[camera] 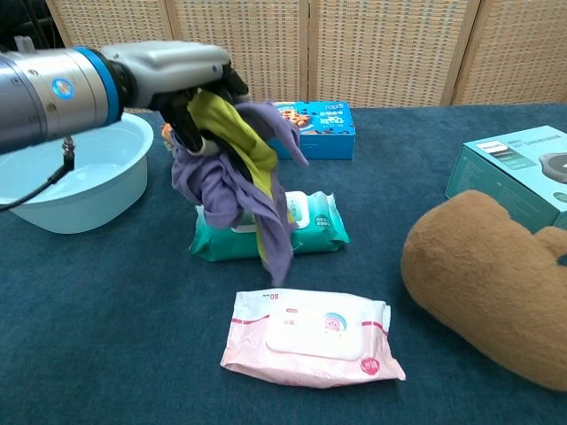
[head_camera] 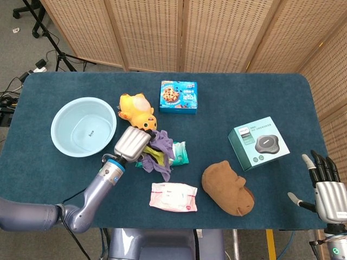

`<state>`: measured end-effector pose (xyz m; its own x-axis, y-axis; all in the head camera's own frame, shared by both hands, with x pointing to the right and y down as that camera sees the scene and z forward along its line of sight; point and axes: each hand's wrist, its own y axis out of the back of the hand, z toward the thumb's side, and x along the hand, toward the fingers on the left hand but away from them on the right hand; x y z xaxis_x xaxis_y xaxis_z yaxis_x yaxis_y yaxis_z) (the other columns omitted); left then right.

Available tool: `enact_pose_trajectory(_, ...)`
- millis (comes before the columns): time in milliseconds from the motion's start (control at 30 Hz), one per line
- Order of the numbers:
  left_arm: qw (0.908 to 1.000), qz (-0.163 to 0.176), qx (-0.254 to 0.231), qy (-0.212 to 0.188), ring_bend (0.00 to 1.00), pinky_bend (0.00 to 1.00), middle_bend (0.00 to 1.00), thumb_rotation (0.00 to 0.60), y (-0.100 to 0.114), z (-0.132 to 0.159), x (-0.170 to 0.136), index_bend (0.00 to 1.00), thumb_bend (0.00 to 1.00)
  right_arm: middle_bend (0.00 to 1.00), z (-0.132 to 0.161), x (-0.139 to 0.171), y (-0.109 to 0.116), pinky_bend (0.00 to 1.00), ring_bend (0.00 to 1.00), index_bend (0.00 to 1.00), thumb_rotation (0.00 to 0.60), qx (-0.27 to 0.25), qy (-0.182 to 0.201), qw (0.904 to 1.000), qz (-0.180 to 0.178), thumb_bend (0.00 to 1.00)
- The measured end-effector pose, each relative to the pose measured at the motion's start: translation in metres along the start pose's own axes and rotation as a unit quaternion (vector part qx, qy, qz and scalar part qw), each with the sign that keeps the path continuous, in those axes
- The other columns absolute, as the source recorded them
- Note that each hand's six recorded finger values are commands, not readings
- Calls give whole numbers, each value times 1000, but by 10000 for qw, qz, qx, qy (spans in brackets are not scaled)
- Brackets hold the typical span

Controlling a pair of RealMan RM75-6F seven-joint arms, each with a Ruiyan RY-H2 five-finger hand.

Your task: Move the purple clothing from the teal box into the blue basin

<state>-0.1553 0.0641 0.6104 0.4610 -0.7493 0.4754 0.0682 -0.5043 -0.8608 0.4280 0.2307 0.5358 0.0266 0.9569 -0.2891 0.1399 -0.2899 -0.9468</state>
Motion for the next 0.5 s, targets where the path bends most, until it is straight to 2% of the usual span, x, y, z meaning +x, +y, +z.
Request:
enact_pose_trajectory(267,9971,574,93,486,530,524,492,600,62,-52,2,842,623,0,2,0,-2,0,0,0,600,47,15,10000,31,156)
enact_pose_trajectory(500,9892,1097,188,956,530,524,492,600,116,-100,-3,841,630,0,3,0,-4,0,0,0,600,95,25,9999,62,156)
